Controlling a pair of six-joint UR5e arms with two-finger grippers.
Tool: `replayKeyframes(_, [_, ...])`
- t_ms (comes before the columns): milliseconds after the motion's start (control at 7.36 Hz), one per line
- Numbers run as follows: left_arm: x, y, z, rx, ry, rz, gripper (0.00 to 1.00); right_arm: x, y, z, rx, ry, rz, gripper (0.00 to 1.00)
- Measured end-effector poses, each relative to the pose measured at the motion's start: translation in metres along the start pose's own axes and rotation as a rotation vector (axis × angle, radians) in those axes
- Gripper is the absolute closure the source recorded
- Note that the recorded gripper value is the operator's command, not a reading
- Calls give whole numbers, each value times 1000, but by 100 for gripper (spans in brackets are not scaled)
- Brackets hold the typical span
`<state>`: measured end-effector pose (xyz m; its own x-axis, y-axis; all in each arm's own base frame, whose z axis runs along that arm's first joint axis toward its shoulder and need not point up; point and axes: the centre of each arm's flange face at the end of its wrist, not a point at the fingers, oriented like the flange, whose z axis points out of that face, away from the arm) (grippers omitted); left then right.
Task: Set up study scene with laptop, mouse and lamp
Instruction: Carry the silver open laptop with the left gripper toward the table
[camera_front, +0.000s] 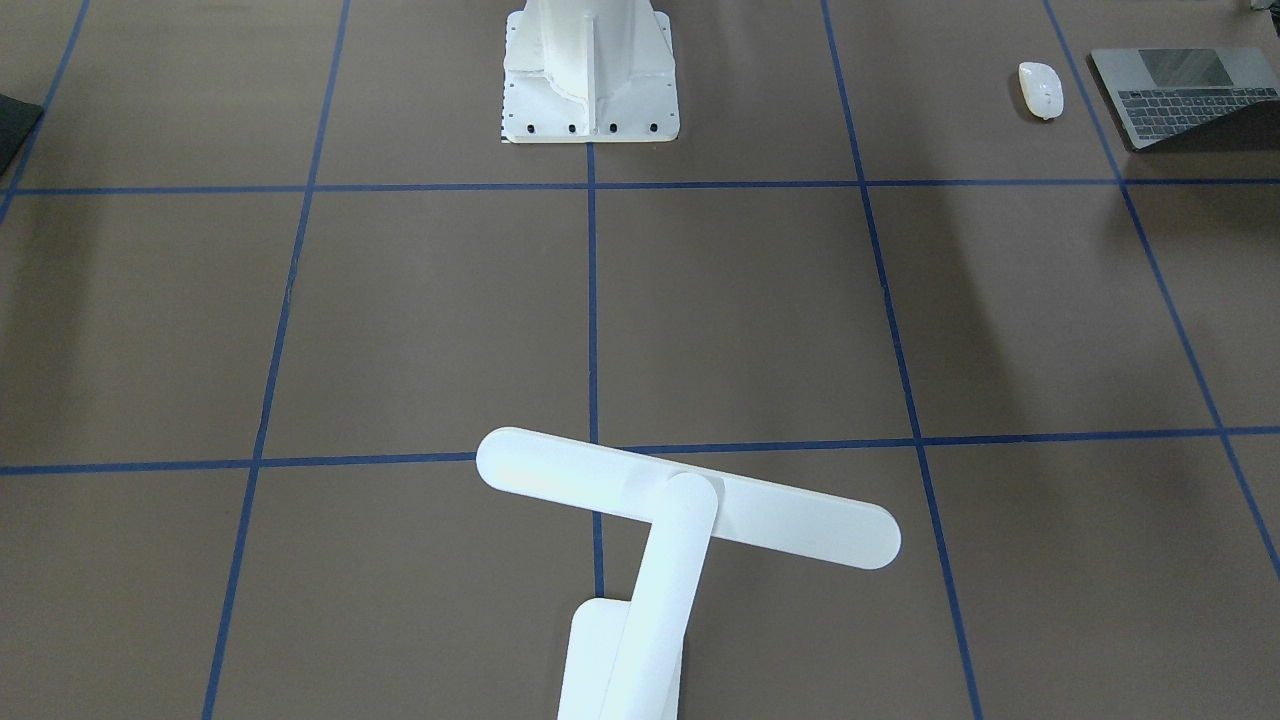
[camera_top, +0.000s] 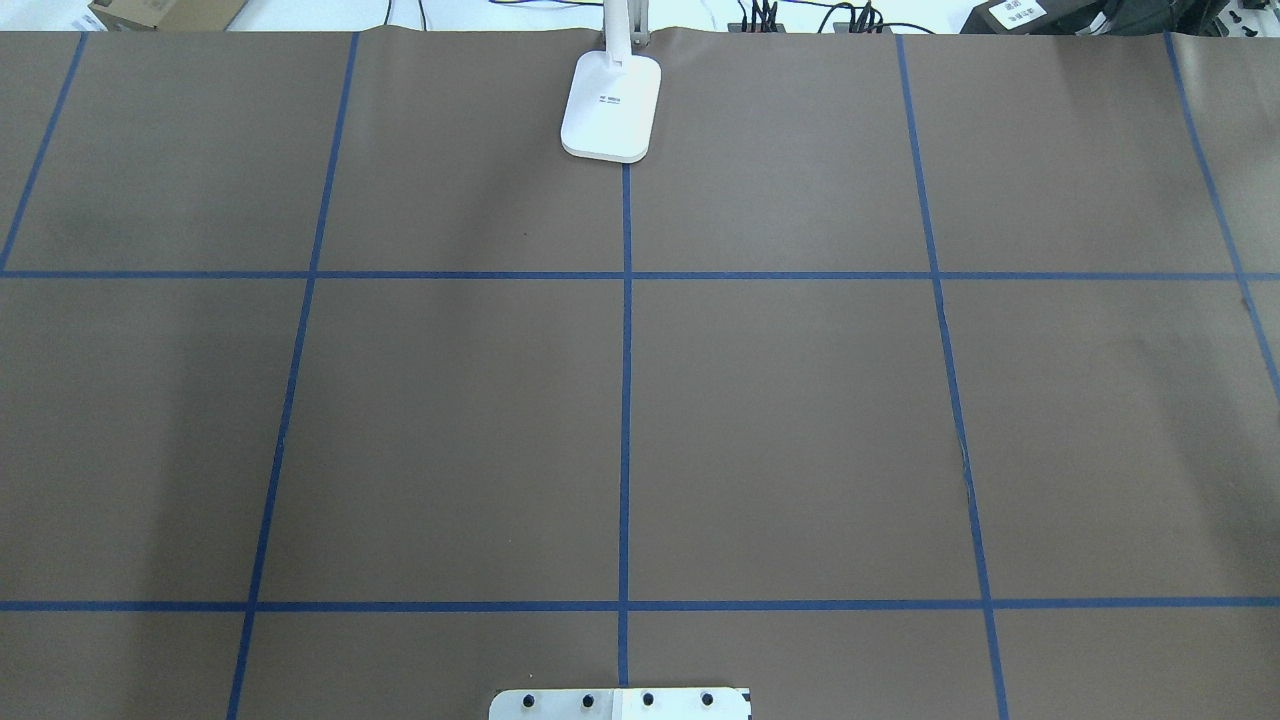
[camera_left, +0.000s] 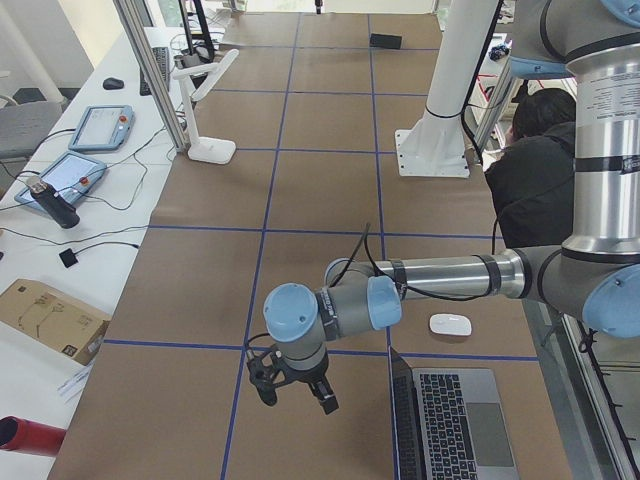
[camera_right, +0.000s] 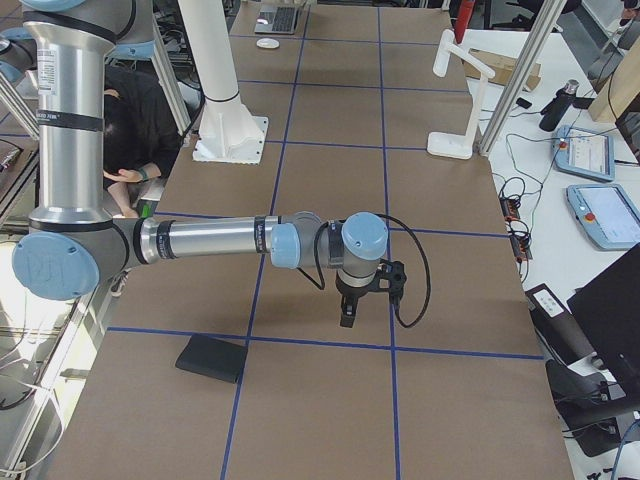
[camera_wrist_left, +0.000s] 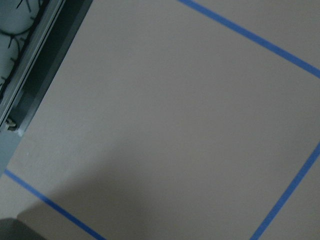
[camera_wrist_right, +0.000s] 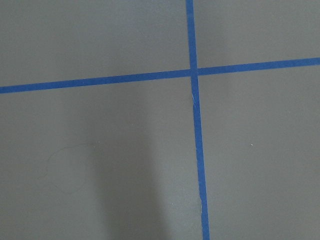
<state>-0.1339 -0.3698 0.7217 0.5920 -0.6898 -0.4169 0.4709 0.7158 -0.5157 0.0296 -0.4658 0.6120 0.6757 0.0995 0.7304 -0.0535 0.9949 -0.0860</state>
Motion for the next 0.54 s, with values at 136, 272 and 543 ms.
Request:
replayKeyframes(136, [-21,13,5,-7,2,-119,0,-5,-3,-3,5,-14,-2,0])
replayKeyframes(272, [-36,23,7,-8,7,-213,0,-11,-6,-6,9,-34,-9,0])
replayKeyframes(543, [-58,39,16,-20,-4,-313,0,-19,-8,-10,9,-69,-16,0])
